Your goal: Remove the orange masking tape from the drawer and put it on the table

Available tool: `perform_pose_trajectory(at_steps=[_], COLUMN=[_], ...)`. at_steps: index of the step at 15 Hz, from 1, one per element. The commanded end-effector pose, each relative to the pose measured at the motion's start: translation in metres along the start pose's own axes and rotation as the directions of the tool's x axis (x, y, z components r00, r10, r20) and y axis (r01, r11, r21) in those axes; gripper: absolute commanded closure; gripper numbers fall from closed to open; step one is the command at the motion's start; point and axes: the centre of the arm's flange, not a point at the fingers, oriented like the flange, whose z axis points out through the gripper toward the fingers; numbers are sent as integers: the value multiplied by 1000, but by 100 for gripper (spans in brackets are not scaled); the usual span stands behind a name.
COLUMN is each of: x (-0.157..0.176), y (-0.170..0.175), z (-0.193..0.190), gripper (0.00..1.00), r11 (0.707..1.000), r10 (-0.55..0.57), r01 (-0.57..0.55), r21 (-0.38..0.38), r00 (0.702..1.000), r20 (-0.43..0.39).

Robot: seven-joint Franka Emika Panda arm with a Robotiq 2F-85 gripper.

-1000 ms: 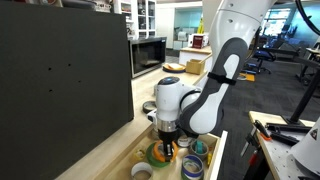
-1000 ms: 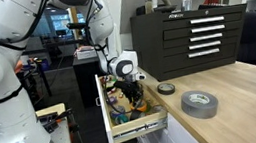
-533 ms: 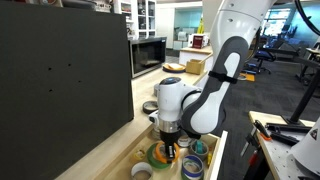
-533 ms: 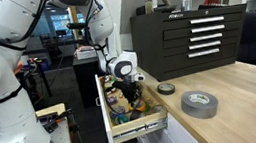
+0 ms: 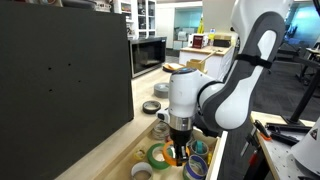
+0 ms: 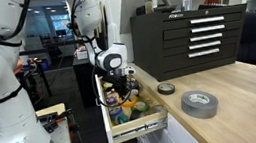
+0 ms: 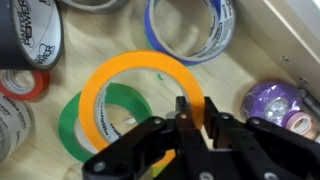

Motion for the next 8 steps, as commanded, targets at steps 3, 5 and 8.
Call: perform_pose_trajectory(at_steps=[3, 5, 8], x=[-51, -55, -56], y=[-28, -29, -24], z=[-79, -98, -132], gripper=[95, 95, 95], r11=[998, 996, 992], r10=[-20, -15, -14], r01=[17, 8, -2], r21=[-56, -87, -129], r00=[999, 997, 992], r20=[-50, -72, -123])
